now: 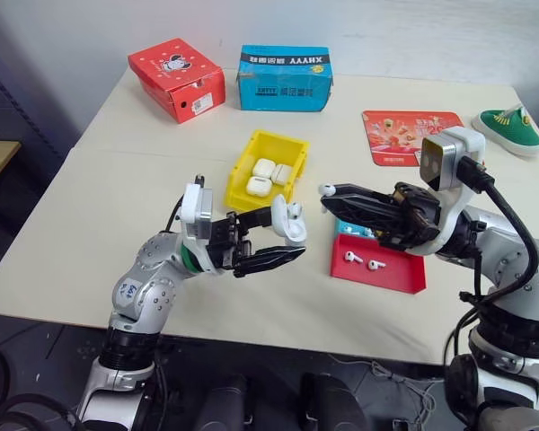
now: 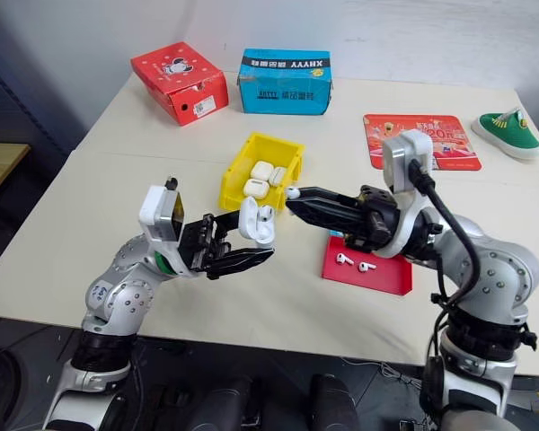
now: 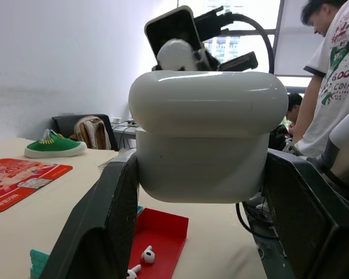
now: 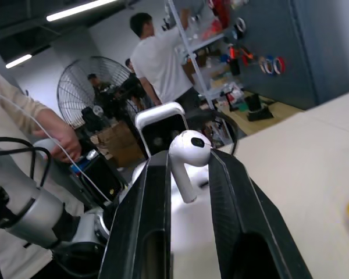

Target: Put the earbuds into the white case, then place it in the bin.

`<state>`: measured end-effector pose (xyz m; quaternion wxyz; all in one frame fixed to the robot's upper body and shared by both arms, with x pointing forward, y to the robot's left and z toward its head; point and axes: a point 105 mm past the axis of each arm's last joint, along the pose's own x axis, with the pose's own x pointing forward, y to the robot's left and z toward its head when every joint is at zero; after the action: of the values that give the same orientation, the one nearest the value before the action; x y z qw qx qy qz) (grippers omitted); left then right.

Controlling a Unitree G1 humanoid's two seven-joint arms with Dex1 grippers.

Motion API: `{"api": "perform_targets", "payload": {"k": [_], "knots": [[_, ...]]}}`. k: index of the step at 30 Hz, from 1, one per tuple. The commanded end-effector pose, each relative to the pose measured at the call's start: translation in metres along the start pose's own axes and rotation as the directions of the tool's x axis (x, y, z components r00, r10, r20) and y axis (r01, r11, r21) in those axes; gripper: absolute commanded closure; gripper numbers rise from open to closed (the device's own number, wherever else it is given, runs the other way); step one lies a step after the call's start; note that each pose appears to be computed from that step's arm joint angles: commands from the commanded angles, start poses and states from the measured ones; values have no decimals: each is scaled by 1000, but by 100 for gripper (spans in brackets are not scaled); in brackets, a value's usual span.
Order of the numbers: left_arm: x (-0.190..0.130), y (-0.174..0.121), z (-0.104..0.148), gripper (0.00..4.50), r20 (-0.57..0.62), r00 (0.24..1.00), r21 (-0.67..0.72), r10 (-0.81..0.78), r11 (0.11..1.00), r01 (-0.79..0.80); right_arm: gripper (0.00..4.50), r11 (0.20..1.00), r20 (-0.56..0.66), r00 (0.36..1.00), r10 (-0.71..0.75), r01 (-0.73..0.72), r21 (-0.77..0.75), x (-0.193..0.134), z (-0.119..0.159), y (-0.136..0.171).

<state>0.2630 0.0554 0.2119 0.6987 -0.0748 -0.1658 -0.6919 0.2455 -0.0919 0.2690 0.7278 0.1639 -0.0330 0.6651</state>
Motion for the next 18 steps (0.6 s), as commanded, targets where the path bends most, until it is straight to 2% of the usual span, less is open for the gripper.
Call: {"api": "perform_targets", "payload": {"k": [1,18], "knots": [[5,-3,4,173,0,1000,46,-25,999,25,400,999,45,999,31,-31,-14,7,6,14],[7,-1,2,173,21,1000,54,5,999,-6,400,1000,-59,998,4,-4,-11,9,-22,13]]}}
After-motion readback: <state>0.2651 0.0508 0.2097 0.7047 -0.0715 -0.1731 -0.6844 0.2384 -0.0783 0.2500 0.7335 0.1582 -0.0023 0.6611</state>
